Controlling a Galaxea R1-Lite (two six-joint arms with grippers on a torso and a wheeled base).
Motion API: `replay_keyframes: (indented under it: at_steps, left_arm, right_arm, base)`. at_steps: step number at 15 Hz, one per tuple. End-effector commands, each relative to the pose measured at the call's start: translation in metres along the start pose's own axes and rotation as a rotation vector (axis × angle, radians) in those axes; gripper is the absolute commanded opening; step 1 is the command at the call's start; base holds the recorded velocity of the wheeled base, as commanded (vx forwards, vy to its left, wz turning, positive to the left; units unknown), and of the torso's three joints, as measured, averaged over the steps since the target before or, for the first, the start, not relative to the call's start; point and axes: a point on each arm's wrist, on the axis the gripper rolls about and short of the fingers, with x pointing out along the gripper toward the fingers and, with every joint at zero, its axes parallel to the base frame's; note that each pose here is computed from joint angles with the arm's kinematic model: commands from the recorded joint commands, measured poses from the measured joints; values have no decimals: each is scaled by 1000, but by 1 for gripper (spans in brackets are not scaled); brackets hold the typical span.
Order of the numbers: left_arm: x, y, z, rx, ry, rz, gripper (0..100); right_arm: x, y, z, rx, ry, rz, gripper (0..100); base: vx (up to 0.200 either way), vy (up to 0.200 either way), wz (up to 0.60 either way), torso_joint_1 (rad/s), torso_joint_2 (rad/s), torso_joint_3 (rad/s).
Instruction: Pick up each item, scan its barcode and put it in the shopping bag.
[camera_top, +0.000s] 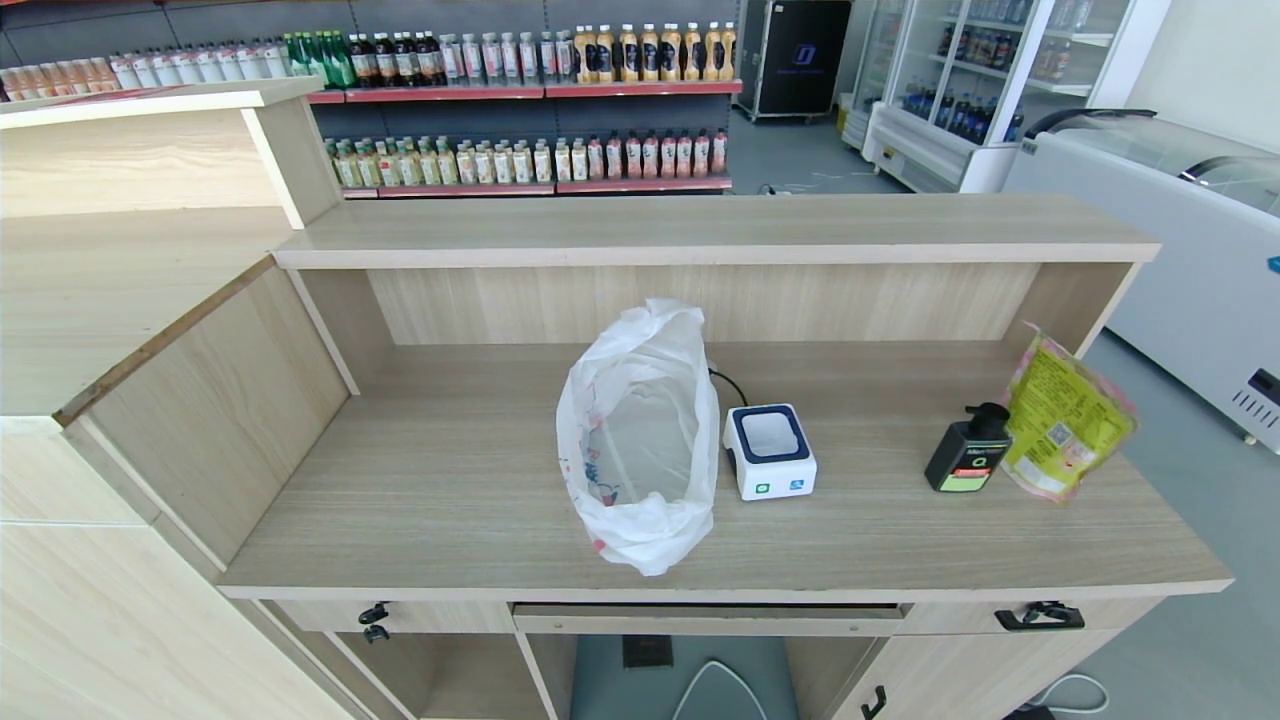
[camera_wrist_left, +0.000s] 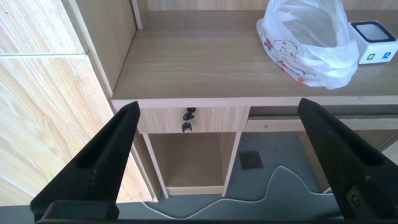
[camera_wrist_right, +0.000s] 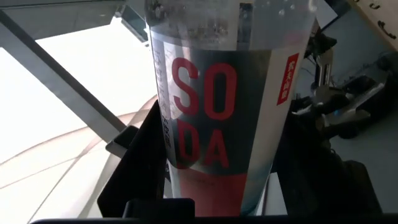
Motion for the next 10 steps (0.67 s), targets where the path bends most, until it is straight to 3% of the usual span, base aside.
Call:
replay_keyframes:
  at_steps: [1,10]
  left_arm:
    - [0,0,0,0,1,0,100]
    - [0,0,0,0,1,0,100]
  right_arm:
    - [-2,4,-3,-4,14,3,0]
    - [-15,2,-11,-8,36,-58,0]
  base:
    - [0,0,0,0,0,0]
    - [0,0,0,0,0,0]
